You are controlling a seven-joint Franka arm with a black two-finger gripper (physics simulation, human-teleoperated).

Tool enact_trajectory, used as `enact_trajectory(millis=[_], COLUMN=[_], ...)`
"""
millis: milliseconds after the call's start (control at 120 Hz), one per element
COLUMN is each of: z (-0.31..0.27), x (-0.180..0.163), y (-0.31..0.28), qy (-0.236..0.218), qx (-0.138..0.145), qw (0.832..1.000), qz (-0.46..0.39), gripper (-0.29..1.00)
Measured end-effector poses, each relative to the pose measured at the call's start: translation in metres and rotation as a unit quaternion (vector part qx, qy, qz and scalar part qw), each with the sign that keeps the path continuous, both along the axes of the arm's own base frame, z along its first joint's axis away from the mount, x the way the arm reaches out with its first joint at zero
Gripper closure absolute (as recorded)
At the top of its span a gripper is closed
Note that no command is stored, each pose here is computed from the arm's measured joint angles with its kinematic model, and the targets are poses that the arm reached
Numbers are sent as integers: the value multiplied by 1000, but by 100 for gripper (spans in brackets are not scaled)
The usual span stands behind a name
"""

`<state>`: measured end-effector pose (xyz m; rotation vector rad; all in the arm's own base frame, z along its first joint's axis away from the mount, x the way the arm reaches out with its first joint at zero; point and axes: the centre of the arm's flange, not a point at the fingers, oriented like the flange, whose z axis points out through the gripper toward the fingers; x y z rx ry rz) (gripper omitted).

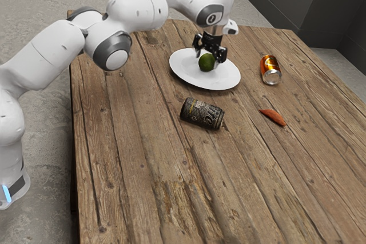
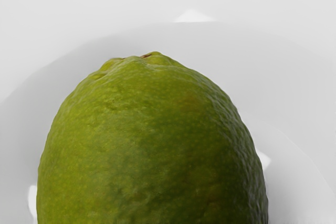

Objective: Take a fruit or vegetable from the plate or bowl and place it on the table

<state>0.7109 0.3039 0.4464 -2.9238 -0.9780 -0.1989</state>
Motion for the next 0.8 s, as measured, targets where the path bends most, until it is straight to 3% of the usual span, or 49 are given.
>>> enact_trajectory(millis=[717,800], z=[-18,-19], x=[10,10], y=[2,3], qy=[-17,-18], qx=[9,10], qw=[1000,1000], qz=[-12,-12], gripper=[0,15])
